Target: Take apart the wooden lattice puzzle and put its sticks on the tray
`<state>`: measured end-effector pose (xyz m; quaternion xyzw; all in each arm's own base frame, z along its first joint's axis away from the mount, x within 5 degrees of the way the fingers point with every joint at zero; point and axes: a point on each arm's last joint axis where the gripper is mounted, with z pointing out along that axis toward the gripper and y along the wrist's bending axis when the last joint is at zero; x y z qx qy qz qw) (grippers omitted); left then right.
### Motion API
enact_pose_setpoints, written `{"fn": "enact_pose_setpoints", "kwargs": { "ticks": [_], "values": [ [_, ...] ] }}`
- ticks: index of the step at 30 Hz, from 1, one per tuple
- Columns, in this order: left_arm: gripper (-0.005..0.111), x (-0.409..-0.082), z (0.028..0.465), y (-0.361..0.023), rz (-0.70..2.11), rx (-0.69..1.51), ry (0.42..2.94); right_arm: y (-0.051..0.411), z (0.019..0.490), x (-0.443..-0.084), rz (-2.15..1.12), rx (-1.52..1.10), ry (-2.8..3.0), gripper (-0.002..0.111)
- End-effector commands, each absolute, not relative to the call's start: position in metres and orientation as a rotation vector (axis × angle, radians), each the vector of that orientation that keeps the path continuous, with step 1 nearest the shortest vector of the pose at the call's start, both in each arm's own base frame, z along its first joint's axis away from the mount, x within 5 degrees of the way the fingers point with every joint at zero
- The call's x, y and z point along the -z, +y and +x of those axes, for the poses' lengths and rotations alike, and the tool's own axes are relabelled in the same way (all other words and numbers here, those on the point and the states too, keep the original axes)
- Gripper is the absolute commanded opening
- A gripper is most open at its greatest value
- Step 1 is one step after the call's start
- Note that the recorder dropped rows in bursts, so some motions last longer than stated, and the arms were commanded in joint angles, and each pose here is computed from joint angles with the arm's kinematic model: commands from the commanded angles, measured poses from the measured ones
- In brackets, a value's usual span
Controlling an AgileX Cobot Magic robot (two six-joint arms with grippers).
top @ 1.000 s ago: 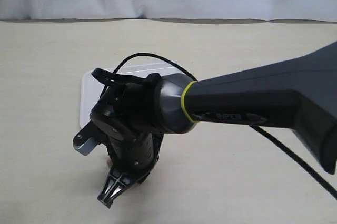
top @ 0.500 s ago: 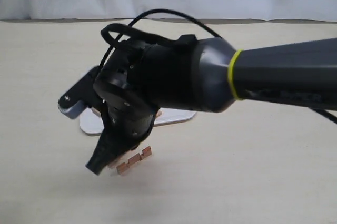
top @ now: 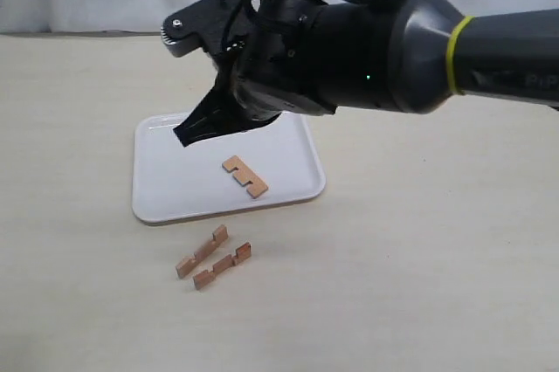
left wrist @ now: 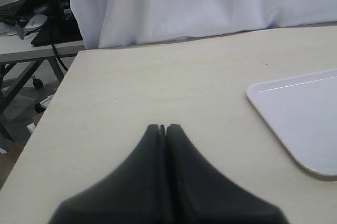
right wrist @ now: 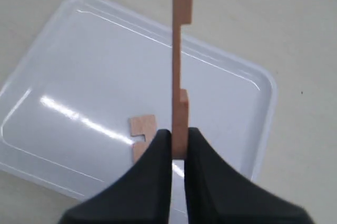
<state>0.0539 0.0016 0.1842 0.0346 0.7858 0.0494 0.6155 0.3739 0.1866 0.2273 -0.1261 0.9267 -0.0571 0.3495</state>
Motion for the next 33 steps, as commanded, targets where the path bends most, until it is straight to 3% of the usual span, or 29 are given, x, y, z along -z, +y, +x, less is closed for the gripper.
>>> {"fn": "enact_pose_setpoints", "kwargs": {
  "ticks": [1,4,11,21,25,33],
  "values": [
    [0.000,-0.185,0.054,0.002,0.072,-0.116,1.791,0.164,0.384,-0.202,-0.199,0.160,2.533,0.005],
    [0.000,-0.185,0.054,0.002,0.072,-0.116,1.791,0.162,0.385,-0.195,-0.197,0.148,2.569,0.005],
    [0.000,-0.185,0.054,0.002,0.074,-0.119,1.791,0.164,0.389,-0.203,-0.183,0.138,2.549,0.045],
    [0.000,-0.185,0.054,0.002,0.074,-0.119,1.791,0.156,0.379,-0.212,-0.144,0.223,2.617,0.045],
    [0.000,-0.185,0.054,0.002,0.074,-0.119,1.791,0.160,0.368,-0.213,-0.086,0.129,2.726,0.045],
    [0.000,-0.185,0.054,0.002,0.074,-0.119,1.791,0.196,0.339,-0.199,-0.734,-0.420,2.899,0.045]
  ]
}}
